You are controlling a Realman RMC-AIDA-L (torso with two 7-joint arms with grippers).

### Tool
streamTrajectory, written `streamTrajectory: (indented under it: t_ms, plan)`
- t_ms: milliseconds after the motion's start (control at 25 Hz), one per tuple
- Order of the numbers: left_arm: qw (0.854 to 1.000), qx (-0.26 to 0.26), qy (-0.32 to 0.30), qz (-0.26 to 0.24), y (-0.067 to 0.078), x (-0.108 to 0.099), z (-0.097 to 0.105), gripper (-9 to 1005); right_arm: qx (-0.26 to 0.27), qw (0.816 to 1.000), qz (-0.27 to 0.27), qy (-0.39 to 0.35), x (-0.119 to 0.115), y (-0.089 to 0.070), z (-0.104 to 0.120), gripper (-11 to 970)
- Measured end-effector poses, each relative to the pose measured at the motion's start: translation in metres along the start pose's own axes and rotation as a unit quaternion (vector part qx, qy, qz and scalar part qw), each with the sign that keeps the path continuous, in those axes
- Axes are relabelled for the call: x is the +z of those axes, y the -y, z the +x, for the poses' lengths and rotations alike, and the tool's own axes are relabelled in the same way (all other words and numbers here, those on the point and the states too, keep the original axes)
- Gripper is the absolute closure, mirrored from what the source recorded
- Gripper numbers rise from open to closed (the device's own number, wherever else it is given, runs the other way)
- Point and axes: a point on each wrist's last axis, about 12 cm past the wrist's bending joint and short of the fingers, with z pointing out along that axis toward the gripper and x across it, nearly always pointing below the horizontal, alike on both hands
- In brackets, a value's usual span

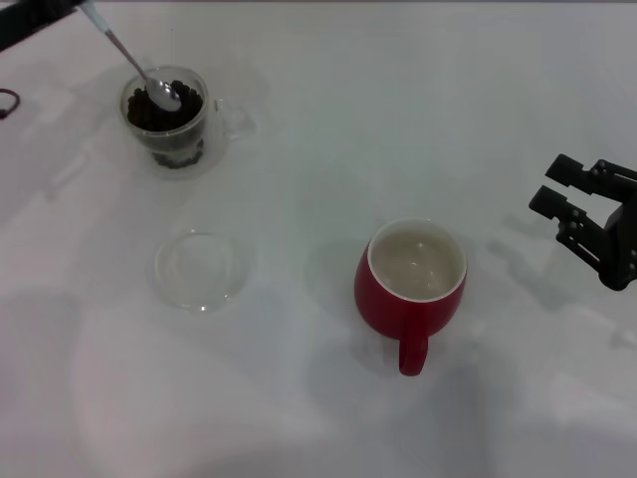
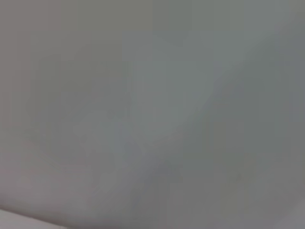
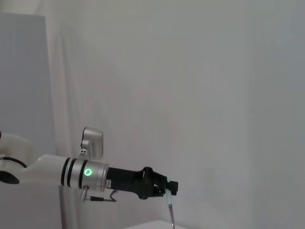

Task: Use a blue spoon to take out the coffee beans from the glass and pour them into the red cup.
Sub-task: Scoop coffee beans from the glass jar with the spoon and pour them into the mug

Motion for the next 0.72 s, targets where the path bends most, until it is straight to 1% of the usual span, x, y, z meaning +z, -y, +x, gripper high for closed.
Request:
streamTrajectory:
  t_ms: [240, 400, 520, 720]
  plan:
    - [1.0, 0.006, -0.008, -0.029, -0.002, 0.006, 0.018, 872, 0.011, 1.0, 0.005, -0.002, -0.004, -0.002, 0.002, 583]
    - [0.999, 0.0, -0.011, -0.038, -0.003, 0.006, 0.025, 873, 0.014, 1.0, 0.008, -0.005, -0.007, -0.003, 0.002, 583]
    - [0.999, -0.014, -0.005, -0.04, -0.005, 0.003, 0.028, 872, 0.014, 1.0, 0.008, -0.006, -0.008, -0.003, 0.002, 583]
    - [0.997, -0.064, 0.019, -0.039, -0.01, -0.006, 0.033, 872, 0.014, 1.0, 0.011, -0.009, -0.008, -0.002, 0.003, 583]
